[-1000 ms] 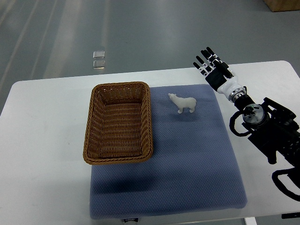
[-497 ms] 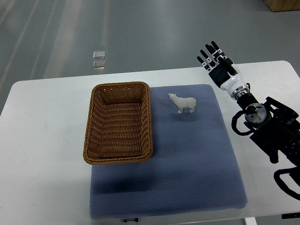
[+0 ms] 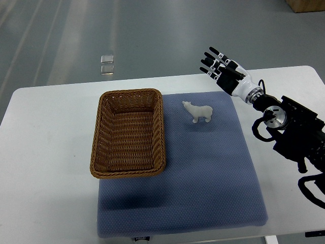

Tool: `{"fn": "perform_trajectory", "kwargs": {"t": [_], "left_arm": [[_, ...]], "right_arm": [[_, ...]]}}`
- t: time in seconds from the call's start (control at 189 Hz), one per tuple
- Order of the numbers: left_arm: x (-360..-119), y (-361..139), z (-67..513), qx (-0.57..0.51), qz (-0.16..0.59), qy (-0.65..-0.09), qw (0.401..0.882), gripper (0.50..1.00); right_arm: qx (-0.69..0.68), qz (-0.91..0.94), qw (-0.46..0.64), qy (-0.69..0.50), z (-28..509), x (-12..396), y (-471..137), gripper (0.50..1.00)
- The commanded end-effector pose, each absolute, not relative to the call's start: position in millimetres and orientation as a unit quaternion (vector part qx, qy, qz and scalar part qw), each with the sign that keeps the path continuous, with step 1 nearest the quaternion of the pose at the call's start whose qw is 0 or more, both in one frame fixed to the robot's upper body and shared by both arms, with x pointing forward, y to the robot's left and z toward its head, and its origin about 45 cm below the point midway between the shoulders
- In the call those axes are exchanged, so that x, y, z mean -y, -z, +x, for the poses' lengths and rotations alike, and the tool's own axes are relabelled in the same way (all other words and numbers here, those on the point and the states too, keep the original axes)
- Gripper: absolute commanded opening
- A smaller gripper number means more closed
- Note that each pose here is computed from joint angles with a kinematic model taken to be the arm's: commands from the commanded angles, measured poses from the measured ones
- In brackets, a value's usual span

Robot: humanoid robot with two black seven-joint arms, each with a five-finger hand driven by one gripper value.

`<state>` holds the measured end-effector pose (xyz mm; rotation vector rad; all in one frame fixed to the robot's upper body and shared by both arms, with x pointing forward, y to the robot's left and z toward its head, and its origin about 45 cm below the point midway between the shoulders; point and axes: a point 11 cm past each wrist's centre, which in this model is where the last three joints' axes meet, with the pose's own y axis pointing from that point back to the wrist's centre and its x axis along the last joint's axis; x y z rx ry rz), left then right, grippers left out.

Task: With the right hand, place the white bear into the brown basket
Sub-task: 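Swing the right hand over the white polar bear figurine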

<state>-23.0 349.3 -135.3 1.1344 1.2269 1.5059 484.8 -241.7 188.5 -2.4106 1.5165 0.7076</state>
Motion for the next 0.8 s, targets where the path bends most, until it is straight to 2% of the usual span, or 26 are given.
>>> {"fn": "perform_trajectory", "kwargs": {"t": [0.0,0.175,0.466,0.794], "left_arm": [[-349,135,-23,-0.493,0.454,-0.603,0.432,1.0],[-348,135,-23,-0.493,0.454,-0.603,0.433,1.0],[-346,136,-22,-0.495,0.452,-0.601,0.436,1.0],[-347,136,-22,-0.494,0.453,-0.602,0.435,1.0]], "right_arm": [[-0.487,-0.855,0.014,-0.176,490,234,-200,0.93],[-0.436,-0.885,-0.155,-0.046,501,237,-224,0.93],[-0.307,-0.888,-0.314,0.134,501,226,-282,0.93],[-0.237,-0.854,-0.423,0.187,489,213,-266,0.93]]}}
